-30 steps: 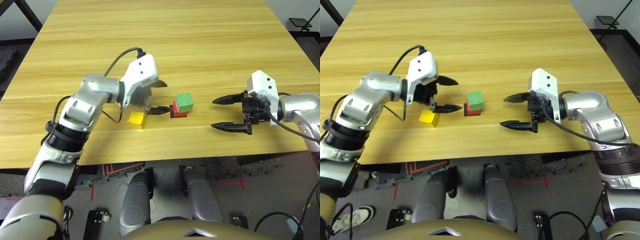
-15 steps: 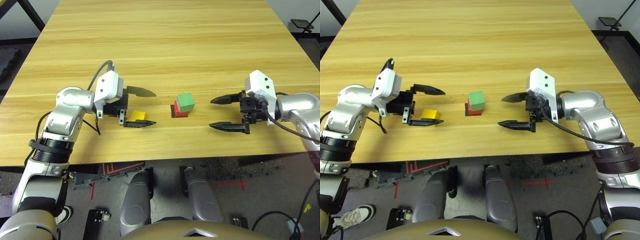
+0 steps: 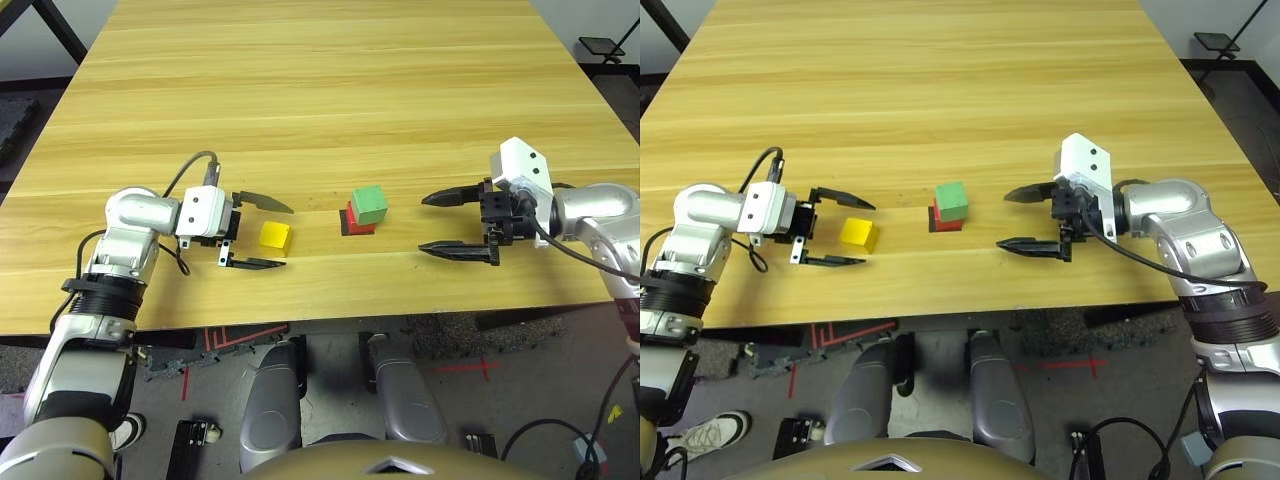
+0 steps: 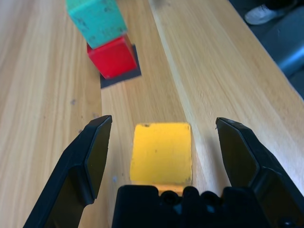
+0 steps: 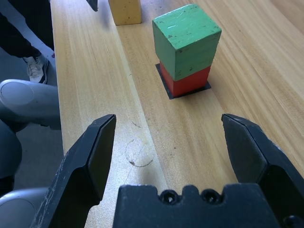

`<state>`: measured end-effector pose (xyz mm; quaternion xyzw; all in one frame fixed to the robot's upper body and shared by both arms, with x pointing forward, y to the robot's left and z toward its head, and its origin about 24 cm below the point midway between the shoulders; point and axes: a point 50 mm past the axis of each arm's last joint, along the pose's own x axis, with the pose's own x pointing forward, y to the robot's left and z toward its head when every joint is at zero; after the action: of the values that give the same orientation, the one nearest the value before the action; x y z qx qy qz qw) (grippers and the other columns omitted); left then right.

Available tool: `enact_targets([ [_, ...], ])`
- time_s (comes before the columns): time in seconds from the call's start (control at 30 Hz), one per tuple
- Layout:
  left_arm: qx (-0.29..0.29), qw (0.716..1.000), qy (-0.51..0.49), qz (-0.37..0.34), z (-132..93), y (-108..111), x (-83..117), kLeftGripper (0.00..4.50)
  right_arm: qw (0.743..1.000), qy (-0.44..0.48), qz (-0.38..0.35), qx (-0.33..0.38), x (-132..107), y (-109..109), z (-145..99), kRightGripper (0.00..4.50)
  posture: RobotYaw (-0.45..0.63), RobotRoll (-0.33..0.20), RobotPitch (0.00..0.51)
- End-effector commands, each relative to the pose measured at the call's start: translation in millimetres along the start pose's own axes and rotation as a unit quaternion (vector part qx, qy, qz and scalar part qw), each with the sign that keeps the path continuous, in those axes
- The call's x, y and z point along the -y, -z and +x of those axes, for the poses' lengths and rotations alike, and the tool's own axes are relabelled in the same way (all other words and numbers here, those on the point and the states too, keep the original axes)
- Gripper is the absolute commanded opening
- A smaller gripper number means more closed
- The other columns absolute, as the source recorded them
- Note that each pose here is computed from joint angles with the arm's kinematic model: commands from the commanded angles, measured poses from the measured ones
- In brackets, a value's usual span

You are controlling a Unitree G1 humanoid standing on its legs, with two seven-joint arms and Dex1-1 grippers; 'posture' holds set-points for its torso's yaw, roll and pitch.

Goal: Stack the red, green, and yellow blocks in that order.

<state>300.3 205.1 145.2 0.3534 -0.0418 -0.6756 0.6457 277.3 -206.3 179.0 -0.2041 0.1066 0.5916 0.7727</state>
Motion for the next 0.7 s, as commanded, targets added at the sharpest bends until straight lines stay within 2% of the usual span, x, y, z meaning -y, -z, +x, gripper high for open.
enact_targets([
  [0.03,-0.01,1.0,0.017,-0.005,1.8,6.1,2.0,4.45,1.0,-0.007,-0.005,-0.004,-1.0,-0.5,2.4,4.5,0.29,0.004,0.194],
  [0.37,-0.011,0.999,0.024,-0.018,5.9,10.6,-1.4,4.45,1.0,-0.009,-0.009,-0.006,-1.2,0.6,4.8,4.5,0.3,0.0,0.204],
  [0.5,-0.009,0.999,0.026,-0.021,8.1,9.5,-2.4,3.57,1.0,-0.01,-0.01,-0.006,-1.2,0.1,6.0,4.5,0.3,-0.002,0.205],
  [0.63,-0.013,0.999,0.032,-0.029,9.0,10.5,-1.9,2.07,1.0,-0.01,-0.012,-0.005,-1.0,0.3,6.6,4.5,0.3,-0.002,0.204],
  [0.7,-0.013,0.999,0.033,-0.031,9.4,10.7,-2.0,2.03,1.0,-0.01,-0.014,-0.006,-0.8,0.6,6.8,4.5,0.3,-0.002,0.204],
])
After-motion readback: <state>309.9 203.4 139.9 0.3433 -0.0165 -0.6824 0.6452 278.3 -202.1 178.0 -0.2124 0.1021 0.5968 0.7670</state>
